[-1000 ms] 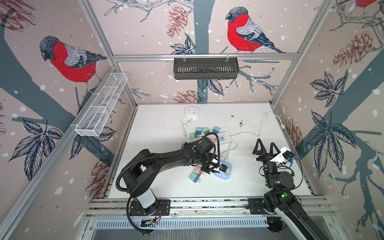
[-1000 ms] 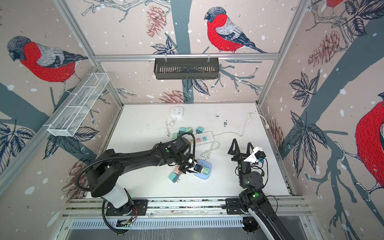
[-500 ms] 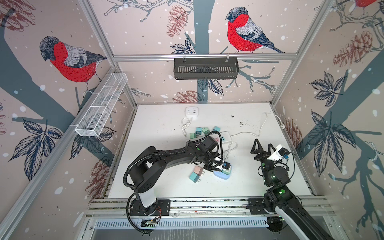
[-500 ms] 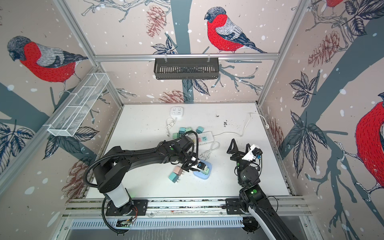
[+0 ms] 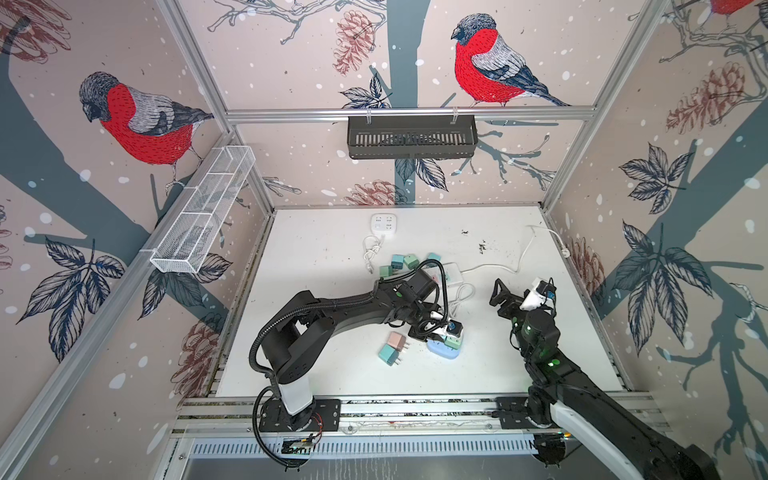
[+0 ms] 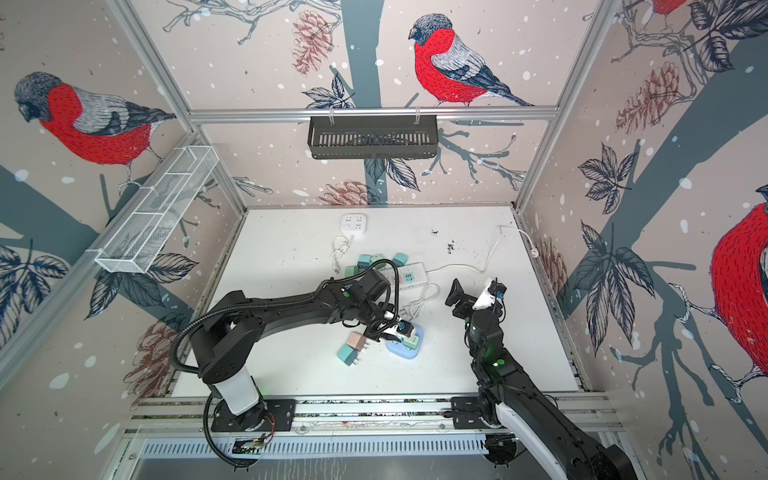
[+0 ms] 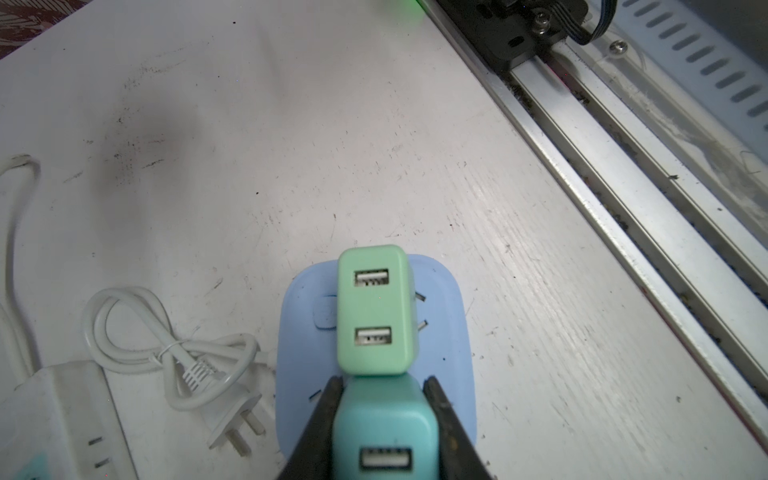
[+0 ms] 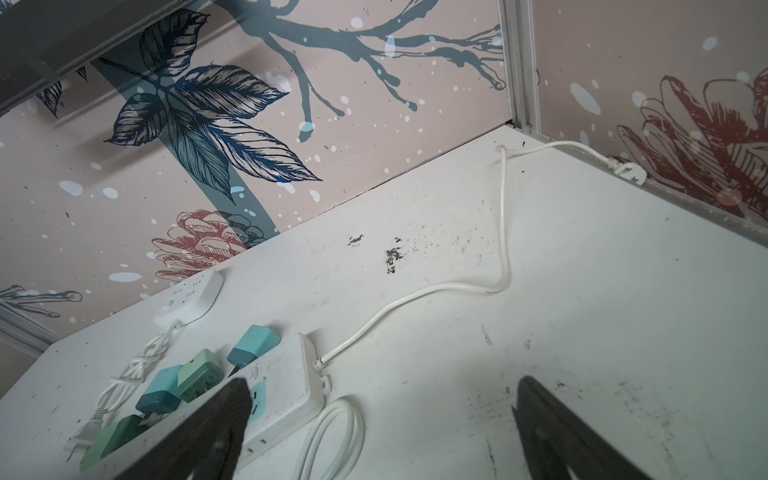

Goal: Insert the plug
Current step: 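Lower the teal adapter into the light-blue socket beside the light-green adapter with the left gripper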

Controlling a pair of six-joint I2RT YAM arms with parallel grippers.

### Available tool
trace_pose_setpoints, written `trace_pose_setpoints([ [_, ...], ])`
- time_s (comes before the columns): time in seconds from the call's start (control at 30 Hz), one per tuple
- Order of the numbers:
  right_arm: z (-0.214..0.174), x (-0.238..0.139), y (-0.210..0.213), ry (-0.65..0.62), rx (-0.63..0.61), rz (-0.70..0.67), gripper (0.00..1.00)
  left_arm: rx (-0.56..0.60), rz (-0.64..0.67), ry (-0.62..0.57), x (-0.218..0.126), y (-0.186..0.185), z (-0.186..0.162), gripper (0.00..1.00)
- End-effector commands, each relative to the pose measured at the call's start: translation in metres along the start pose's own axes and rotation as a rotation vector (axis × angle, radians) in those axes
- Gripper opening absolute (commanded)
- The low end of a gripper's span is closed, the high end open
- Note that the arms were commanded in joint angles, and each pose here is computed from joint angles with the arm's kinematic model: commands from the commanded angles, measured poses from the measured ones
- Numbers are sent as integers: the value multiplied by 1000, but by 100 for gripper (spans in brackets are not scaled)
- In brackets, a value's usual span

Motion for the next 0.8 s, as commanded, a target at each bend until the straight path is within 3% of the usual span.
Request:
trace_pose_setpoints([
  [0.0, 3, 3, 4, 12, -5, 8, 100, -40, -43, -8, -1, -5, -1, 0],
  [0.43, 7, -9, 12, -48, -2, 106, 100, -51, -79, -22, 3, -5, -2, 0],
  [0.77, 9, -14, 4, -80, 28, 76, 100, -87, -100, -32, 3, -2, -7, 0],
])
Point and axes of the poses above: each gripper's point midway between its finger pads, its own x axis out along the fingers, its own y axis along the line the jaws close on, z = x × y, the point moved 2 cm from there along -x, back along the fingers, and after that the axes turned 6 degrees about -x, right-handed, at the moved point
